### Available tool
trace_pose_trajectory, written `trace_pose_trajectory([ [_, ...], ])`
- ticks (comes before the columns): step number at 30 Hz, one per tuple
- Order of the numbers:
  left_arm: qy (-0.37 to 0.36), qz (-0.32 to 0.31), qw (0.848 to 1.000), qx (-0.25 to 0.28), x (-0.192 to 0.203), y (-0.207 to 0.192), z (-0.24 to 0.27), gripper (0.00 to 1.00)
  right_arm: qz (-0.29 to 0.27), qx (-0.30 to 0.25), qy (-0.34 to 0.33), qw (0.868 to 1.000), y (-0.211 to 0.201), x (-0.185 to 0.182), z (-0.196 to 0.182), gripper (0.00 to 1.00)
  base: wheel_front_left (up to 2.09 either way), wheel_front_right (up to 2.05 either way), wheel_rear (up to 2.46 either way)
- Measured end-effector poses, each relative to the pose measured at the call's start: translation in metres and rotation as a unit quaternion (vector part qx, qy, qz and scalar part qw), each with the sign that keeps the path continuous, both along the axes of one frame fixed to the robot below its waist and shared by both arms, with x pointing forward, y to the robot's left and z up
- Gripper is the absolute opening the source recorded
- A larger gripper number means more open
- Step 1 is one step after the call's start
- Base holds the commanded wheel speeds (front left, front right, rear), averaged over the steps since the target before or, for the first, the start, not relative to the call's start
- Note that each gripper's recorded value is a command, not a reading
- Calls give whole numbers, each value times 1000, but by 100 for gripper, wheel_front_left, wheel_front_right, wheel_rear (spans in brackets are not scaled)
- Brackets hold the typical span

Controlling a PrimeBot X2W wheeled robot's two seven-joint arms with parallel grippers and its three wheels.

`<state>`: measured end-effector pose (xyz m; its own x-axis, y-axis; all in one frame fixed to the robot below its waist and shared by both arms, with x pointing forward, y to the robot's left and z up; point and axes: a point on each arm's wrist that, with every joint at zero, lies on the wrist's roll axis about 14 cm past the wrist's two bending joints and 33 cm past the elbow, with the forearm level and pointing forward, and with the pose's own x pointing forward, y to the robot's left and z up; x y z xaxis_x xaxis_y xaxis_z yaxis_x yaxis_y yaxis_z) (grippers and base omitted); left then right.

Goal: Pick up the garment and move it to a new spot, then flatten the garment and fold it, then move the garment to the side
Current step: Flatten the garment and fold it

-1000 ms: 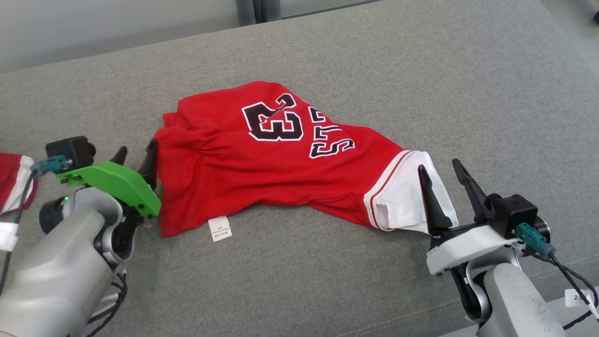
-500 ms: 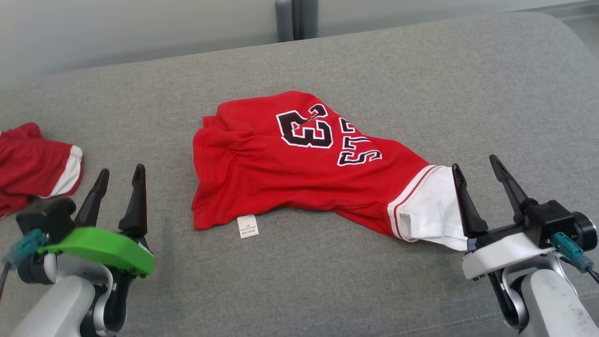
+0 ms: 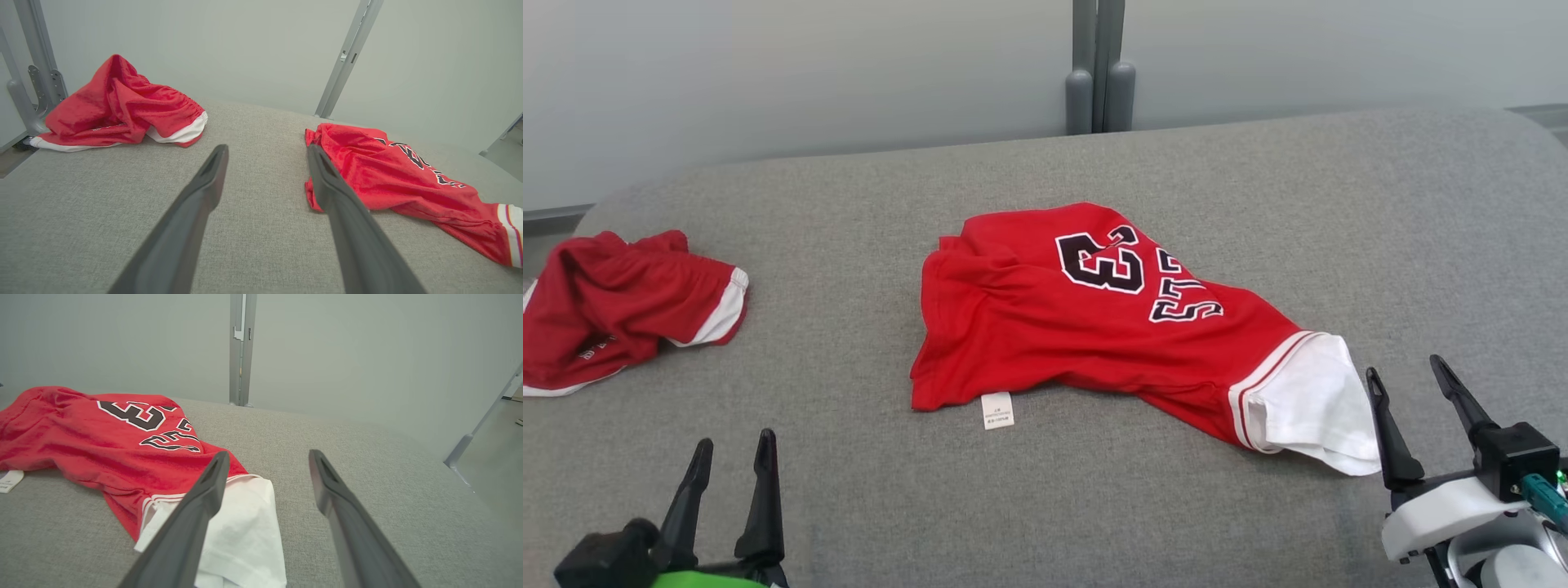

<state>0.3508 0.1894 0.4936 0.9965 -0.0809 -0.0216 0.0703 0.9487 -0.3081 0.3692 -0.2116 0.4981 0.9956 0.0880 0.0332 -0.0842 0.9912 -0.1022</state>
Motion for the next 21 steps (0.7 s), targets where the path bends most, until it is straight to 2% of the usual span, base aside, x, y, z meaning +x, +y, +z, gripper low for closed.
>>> trace_pose_trajectory([
  [6, -4, 14, 1000, 3, -22, 12, -5, 100, -20, 0, -6, 1000, -11, -8, 4, 100, 0, 0, 0],
  [8, 3, 15, 1000, 22, -28, 18, -11, 100, -22, 4, -3, 1000, -10, -12, 1, 100, 0, 0, 0],
  [21, 9, 26, 999, 37, -39, 28, -24, 100, -15, 21, -2, 1000, 2, -11, 0, 100, 0, 0, 0],
])
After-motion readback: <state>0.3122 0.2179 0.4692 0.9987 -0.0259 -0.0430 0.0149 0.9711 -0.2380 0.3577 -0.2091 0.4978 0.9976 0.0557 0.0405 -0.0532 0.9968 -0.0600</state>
